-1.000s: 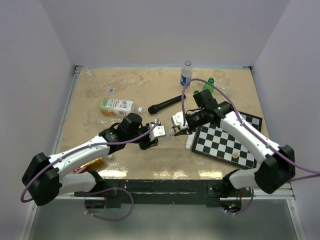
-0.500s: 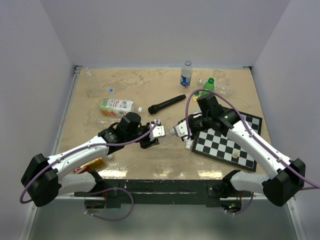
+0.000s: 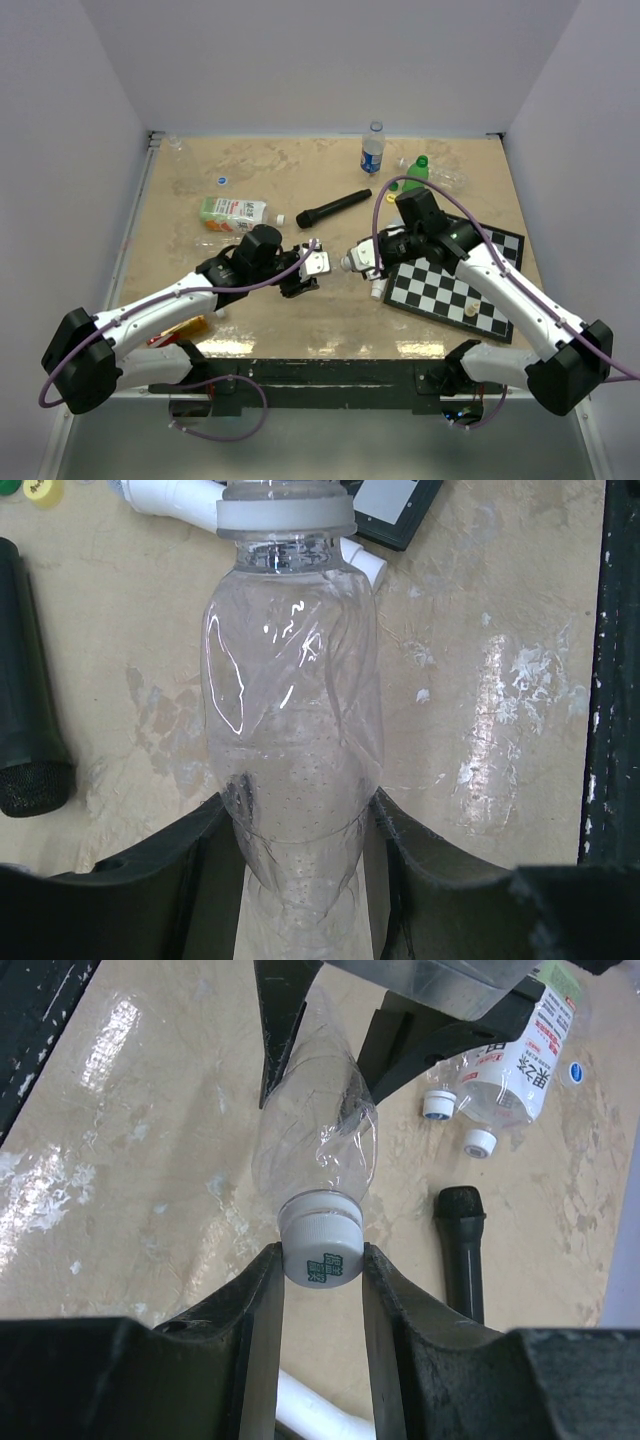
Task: Unscrew the bottle caps
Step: Unscrew the bottle cap from the plastic bottle.
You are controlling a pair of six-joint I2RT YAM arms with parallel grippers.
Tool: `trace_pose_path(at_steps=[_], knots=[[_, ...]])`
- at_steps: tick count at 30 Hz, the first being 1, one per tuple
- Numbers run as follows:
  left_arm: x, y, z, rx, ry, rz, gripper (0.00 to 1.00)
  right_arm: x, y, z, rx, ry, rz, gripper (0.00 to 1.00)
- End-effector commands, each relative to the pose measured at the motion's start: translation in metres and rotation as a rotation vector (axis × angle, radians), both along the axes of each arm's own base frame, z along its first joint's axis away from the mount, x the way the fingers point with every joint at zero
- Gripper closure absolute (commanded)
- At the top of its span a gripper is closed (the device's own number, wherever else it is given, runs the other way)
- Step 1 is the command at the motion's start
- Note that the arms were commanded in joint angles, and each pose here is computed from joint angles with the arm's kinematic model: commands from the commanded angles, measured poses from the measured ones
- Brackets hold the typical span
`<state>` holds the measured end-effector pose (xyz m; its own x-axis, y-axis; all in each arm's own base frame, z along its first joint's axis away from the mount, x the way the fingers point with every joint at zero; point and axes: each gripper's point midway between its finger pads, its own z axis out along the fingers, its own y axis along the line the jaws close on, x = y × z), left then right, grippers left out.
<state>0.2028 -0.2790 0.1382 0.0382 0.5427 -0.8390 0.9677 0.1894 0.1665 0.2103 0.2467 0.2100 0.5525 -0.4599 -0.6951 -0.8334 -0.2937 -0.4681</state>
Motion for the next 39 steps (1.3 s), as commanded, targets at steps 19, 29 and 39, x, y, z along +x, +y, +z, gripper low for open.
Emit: trace_pose_path(at_steps=[19, 29, 39], knots=[[-0.004, 0.005, 0.009, -0.020, 0.013, 0.039, 0.96, 0.019, -0.037, 0.061, 0.123, 0.027, -0.251, 0.29], [-0.001, 0.008, 0.016, -0.032, -0.005, 0.071, 0.97, 0.011, -0.038, 0.054, 0.088, 0.235, -0.273, 0.29], [0.002, 0.010, 0.017, -0.032, -0.010, 0.095, 0.97, 0.018, -0.025, 0.057, 0.127, 0.366, -0.283, 0.29]])
